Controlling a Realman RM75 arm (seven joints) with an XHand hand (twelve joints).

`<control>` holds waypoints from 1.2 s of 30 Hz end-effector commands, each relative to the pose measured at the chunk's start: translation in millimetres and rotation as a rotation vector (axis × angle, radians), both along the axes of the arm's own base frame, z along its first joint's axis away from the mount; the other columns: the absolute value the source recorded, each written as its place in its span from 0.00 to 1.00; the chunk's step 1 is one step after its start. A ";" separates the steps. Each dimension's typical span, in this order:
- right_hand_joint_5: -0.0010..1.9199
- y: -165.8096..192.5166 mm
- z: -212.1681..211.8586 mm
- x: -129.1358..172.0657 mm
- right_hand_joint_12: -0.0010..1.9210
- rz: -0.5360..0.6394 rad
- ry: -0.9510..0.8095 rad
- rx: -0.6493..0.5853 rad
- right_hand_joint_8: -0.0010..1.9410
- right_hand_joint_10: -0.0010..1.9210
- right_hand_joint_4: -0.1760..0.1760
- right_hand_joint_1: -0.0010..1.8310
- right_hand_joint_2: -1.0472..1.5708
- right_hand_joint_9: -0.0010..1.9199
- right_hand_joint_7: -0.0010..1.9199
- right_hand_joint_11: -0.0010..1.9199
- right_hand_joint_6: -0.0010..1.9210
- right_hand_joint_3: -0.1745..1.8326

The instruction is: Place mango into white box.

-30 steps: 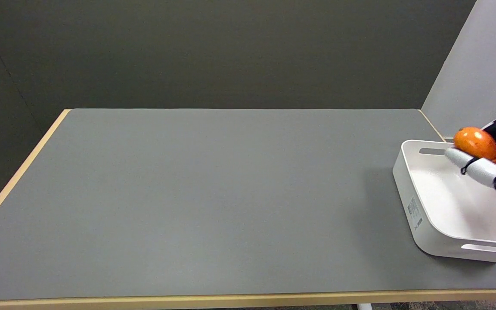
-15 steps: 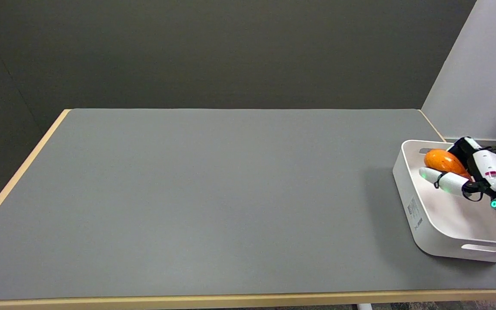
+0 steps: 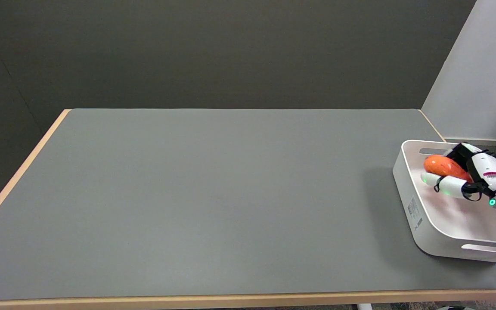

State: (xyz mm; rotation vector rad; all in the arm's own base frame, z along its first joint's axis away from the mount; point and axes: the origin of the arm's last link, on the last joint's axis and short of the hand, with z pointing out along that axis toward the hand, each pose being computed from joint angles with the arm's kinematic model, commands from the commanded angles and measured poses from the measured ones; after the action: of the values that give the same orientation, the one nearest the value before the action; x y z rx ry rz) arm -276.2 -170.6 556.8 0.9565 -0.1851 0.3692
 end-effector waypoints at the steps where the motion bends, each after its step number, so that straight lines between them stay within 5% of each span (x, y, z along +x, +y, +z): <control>1: 0.10 3.4 1.3 -1.0 0.66 0.007 -0.016 -0.027 0.22 0.40 0.69 0.37 0.68 0.17 0.15 0.09 0.27 0.60; 16: 0.02 -3.8 -6.7 8.1 0.55 0.053 -0.023 -0.007 0.09 0.29 0.74 0.23 0.64 0.03 0.03 0.03 0.11 0.58; 24: 0.00 -6.2 -30.9 52.6 0.54 0.355 -0.143 0.087 0.09 0.26 0.72 0.13 0.63 0.02 0.01 0.03 0.10 0.57; 36: 0.01 3.5 -115.0 120.7 0.53 0.583 -0.067 0.408 0.09 0.27 0.73 0.11 0.63 0.02 0.02 0.03 0.10 0.58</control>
State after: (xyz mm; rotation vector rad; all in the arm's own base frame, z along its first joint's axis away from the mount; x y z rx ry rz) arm -228.3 -178.9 525.8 1.0662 -0.1296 0.6347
